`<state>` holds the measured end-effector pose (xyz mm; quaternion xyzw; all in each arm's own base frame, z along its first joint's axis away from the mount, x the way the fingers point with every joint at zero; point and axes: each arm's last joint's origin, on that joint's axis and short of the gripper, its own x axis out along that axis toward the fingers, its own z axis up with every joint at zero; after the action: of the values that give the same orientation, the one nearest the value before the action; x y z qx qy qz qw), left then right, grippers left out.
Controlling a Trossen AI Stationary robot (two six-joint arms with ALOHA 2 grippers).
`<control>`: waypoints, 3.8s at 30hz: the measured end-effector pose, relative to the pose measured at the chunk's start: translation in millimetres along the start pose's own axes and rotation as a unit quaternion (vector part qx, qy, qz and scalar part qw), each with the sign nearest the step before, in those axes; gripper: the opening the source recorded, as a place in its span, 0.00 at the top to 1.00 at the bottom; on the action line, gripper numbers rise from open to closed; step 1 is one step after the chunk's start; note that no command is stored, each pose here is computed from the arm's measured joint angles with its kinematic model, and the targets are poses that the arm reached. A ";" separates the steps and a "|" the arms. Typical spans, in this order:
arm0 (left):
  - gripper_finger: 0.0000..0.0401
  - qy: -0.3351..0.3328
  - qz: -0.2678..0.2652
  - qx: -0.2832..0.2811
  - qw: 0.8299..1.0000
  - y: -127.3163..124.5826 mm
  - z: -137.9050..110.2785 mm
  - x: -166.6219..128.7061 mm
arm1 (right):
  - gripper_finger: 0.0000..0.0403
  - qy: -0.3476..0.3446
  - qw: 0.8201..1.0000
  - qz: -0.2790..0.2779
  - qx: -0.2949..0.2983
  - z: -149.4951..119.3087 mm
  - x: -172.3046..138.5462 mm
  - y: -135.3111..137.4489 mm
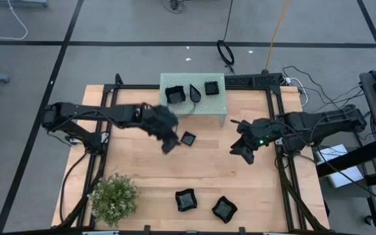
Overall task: Pick & Place Mini shaped plates
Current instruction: Stack the black distorted square plate on the shelf
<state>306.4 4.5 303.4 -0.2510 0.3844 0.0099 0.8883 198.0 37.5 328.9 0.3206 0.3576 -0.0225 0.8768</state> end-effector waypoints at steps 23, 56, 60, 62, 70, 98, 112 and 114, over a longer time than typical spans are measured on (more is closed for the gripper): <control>0.59 0.084 -0.052 0.029 0.995 -67.2 -102.3 124.4 | 0.68 -0.034 0.996 -0.020 -0.084 -0.4 3.7 6.0; 0.97 0.067 -0.032 -0.060 0.995 -82.6 -136.1 166.2 | 0.68 -0.021 0.982 -0.031 -0.187 -2.3 3.9 4.2; 0.91 0.068 -0.031 -0.071 0.995 -81.7 -135.3 166.3 | 0.68 -0.021 0.982 -0.031 -0.187 -2.3 3.9 4.2; 0.90 0.067 -0.031 -0.076 0.994 -81.3 -134.5 166.5 | 0.68 -0.021 0.982 -0.031 -0.187 -2.3 3.9 4.2; 0.90 0.077 -0.030 -0.091 0.992 -80.8 -135.9 166.3 | 0.68 -0.004 0.983 -0.043 -0.179 -12.2 16.3 -5.9; 0.83 0.083 -0.037 -0.117 0.989 -85.2 -139.1 165.6 | 0.78 -0.047 0.991 -0.010 -0.122 -33.2 44.4 -27.2; 0.60 0.087 -0.044 -0.099 0.990 -88.6 -144.8 168.5 | 0.78 -0.052 0.991 -0.006 -0.121 -33.0 40.9 -26.8; 0.63 0.092 -0.044 -0.098 0.990 -90.0 -148.9 171.3 | 0.78 -0.053 0.991 -0.007 -0.120 -33.0 41.0 -26.9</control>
<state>345.1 -171.7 138.9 -0.3532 0.4501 -0.0146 0.8200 201.0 43.1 270.2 0.2090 0.3132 -0.0019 0.9264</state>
